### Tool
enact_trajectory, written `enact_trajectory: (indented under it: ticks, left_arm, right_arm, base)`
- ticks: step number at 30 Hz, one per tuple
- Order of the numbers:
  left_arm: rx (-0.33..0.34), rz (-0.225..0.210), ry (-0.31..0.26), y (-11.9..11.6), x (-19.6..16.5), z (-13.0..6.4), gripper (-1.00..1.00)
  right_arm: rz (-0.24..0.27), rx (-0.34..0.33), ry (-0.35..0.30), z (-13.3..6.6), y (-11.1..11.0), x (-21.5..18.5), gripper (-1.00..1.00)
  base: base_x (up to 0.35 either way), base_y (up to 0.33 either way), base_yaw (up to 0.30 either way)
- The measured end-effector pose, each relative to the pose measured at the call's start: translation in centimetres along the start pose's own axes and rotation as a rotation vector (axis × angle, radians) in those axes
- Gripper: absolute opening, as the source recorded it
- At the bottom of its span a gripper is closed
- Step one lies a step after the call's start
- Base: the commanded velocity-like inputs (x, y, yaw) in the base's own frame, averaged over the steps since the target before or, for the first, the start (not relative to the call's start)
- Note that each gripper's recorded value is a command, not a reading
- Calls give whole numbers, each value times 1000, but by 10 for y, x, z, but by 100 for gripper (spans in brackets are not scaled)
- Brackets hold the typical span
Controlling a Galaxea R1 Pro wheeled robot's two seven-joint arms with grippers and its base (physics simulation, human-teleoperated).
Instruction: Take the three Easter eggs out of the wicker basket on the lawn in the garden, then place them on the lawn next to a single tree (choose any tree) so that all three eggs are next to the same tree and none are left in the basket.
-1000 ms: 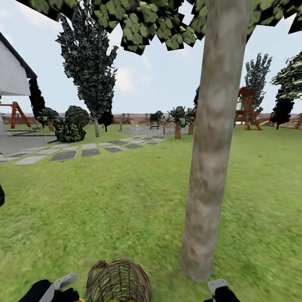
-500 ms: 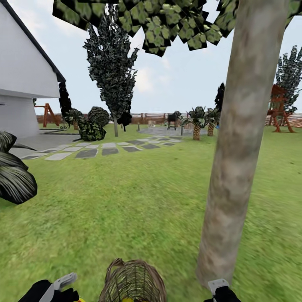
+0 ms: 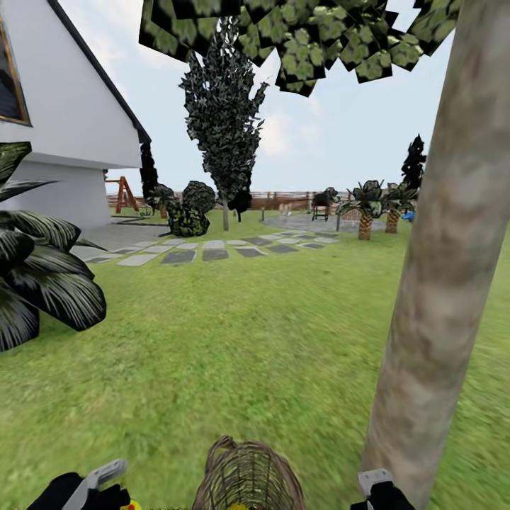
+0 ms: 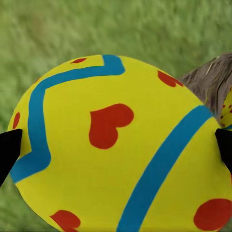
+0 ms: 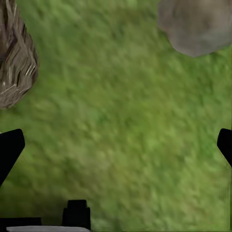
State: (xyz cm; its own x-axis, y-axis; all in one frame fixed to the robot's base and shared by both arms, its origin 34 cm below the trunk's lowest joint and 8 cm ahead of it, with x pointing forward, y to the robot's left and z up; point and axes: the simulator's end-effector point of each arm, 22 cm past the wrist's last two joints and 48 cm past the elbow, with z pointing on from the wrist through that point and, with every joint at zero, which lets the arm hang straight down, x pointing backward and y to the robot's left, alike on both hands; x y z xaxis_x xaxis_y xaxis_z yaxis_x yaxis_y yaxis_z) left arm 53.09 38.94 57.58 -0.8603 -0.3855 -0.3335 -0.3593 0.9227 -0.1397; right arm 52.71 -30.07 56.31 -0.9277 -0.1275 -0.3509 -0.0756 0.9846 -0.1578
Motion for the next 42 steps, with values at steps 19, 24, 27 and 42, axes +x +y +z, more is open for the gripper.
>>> enact_trajectory:
  ticks: [19, 24, 27, 42]
  left_arm:
    - [1, 5, 2, -8, -11, -29, -100]
    - [-1, 4, 1, -7, -15, -37, -100]
    - [-3, 1, -1, -6, -18, -42, -100]
    - [-63, -9, -243, 42, -103, -86, -100]
  right_arm:
    - [68, 39, 3, -29, -53, -9, 100]
    - [68, 36, 3, -37, -52, -12, 100]
    - [68, 35, 4, -41, -53, -14, 100]
    - [59, 35, 5, -56, -52, -19, 100]
  base:
    - [0, 0, 264]
    - [0, 0, 264]
    - [0, 0, 264]
    - [0, 0, 264]
